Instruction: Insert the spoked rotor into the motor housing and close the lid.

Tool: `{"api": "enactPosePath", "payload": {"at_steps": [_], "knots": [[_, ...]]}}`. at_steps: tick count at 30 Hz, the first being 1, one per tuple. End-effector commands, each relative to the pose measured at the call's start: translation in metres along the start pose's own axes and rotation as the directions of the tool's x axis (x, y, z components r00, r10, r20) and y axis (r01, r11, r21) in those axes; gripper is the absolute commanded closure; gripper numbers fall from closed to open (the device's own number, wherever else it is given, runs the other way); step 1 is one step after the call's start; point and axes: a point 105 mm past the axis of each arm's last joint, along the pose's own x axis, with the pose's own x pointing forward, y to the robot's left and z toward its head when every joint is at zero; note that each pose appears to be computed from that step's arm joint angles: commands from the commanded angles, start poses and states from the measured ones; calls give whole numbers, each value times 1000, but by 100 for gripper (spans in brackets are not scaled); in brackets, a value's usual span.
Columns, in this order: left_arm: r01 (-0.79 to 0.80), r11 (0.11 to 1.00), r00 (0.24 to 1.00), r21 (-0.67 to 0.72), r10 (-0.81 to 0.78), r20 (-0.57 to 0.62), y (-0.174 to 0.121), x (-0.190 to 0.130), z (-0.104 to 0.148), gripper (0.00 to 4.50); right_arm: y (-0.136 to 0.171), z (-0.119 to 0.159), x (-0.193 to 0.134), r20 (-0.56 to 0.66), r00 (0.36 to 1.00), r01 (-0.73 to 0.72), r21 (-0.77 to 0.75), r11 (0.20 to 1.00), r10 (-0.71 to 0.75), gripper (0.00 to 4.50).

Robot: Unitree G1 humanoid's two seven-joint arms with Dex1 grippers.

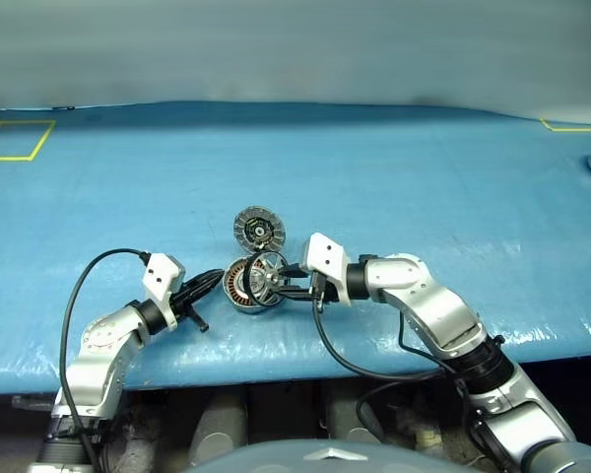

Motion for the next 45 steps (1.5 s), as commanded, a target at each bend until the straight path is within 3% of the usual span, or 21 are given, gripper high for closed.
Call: {"api": "enactPosePath", "payload": {"at_steps": [1, 35, 36, 41, 45], "knots": [[8, 1000, 1000, 19, -9, 20, -2, 2, 5, 450, -4, 21, 3, 52, 999, 18, -60, 998, -14, 331], [-14, 999, 1000, 43, 14, 10, 3, 2, 4, 450, 4, -5, 15, -30, 998, -60, 17, 998, 61, 331], [-18, 999, 1000, 45, 17, 10, 4, 2, 5, 450, 4, -5, 15, -33, 998, -60, 15, 998, 61, 269], [-18, 999, 1000, 45, 18, 11, 3, 3, 5, 450, -5, -2, 15, -13, 1000, 8, -20, 1000, -8, 119], [-20, 999, 1000, 44, 19, 12, 3, 4, 4, 450, -8, 3, 15, 12, 1000, 29, -10, 1000, -29, 119]]}}
